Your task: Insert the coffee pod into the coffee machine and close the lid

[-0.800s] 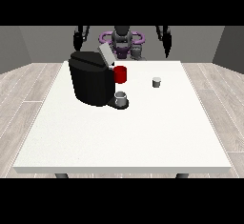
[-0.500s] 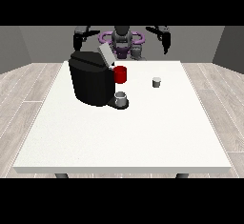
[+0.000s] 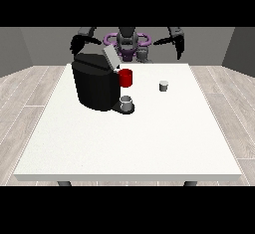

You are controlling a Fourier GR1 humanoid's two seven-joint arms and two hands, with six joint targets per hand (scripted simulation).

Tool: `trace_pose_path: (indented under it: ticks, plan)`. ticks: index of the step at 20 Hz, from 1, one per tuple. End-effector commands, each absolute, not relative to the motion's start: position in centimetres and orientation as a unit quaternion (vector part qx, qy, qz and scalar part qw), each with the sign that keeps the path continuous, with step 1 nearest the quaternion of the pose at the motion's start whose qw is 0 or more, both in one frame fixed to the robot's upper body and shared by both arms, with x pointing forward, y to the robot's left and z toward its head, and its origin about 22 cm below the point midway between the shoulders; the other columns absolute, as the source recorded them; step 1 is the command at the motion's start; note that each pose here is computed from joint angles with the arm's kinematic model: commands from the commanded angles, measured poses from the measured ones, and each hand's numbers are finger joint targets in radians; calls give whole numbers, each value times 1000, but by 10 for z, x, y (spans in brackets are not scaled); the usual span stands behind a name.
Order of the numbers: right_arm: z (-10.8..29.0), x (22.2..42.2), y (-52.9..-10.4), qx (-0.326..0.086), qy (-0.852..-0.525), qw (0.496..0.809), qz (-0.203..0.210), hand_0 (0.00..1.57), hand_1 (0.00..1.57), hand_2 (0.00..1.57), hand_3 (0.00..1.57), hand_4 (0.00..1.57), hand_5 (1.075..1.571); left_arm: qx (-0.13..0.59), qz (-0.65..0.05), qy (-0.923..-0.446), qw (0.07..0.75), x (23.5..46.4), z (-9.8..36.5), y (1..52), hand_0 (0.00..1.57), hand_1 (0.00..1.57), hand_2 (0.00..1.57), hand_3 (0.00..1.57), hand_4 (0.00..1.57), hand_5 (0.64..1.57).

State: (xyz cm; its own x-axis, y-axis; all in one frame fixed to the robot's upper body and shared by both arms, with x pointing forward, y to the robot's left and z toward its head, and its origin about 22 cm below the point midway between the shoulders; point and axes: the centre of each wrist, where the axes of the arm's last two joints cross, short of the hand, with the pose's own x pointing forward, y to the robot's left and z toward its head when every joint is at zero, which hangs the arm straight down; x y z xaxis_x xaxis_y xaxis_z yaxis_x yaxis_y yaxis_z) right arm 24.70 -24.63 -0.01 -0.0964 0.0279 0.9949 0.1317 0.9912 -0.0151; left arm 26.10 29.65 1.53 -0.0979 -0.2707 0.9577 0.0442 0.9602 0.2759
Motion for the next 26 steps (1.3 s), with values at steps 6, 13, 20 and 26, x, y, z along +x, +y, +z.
trace_pose_path:
  ticks: [6,13,20,26]
  plan:
    - [17,246,-237,-28,-754,656,-18,0,0,0,0,186,1571,115,-127,-688,705,304,23,338,0,0,0,0,0,1571]
    - [33,272,-228,-21,-761,648,-29,0,0,0,0,281,1571,125,-145,-659,728,334,28,339,0,0,0,0,0,1571]
    - [35,280,-215,-30,-759,650,-22,0,0,0,0,397,1571,160,-171,-646,727,350,24,348,0,0,0,0,0,1571]
    - [14,290,-232,-52,-732,679,-30,0,0,0,0,407,1571,171,-241,-627,721,356,13,315,0,0,459,0,0,1571]
